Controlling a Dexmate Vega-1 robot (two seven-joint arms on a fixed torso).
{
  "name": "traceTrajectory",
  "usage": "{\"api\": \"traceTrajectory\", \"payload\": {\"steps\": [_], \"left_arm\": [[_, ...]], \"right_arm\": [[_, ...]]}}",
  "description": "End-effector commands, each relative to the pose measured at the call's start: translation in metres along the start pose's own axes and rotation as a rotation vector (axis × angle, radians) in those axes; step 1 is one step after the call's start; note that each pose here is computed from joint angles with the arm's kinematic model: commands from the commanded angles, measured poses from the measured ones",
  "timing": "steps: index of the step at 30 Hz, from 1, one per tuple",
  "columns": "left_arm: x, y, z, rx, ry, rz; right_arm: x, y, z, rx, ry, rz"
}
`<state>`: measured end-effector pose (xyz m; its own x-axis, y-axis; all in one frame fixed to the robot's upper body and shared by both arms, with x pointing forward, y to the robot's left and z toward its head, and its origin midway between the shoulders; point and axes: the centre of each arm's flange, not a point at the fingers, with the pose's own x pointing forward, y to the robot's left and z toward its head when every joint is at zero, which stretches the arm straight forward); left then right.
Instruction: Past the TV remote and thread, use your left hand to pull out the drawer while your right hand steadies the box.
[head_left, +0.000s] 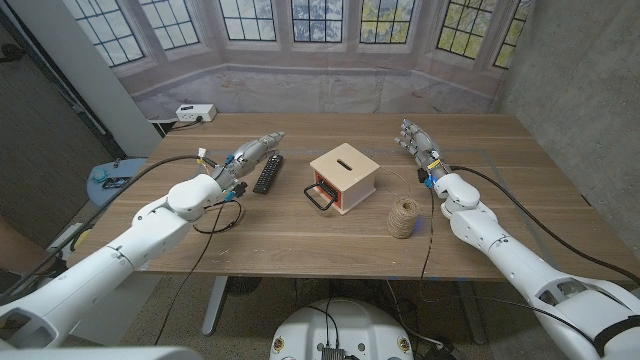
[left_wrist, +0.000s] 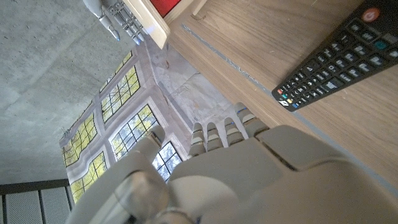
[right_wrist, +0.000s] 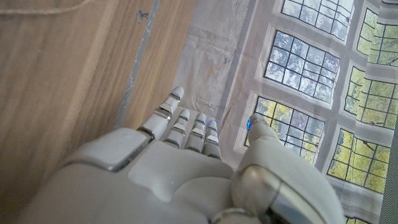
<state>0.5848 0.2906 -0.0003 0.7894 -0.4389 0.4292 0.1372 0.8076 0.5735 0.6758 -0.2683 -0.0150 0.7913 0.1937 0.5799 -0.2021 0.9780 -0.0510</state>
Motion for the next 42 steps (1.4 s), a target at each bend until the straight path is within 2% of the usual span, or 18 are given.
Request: {"api": "traceTrajectory", "payload": {"steps": [1,5,14,22,30,37,42], "left_arm": [[-0.016,-0.008,0.013,0.137,0.013,-0.090],[-0.023,-0.012,0.013,0.130,0.026,-0.112],[-0.033,-0.020,0.021,0.228,0.040,-0.159],[-0.032,-0.026,0.032,0.283,0.026,-0.185],[-0.029,-0.022,0.038,0.302,0.028,-0.197],[-0.026,-0.024,0.044,0.346,0.025,-0.234],[-0.025,-0.025,0.047,0.370,0.032,-0.267]], "right_arm": [[0.002,-0.008,0.005,-0.021,-0.003,0.007],[0.001,-0.011,0.005,-0.022,-0.002,0.009],[0.003,-0.018,0.007,-0.035,-0.001,0.022],[0.003,-0.025,0.011,-0.037,-0.014,0.022],[0.001,-0.031,0.013,-0.040,-0.021,0.019],[-0.002,-0.036,0.017,-0.048,-0.025,0.013],[0.001,-0.042,0.022,-0.069,-0.028,0.015]]}}
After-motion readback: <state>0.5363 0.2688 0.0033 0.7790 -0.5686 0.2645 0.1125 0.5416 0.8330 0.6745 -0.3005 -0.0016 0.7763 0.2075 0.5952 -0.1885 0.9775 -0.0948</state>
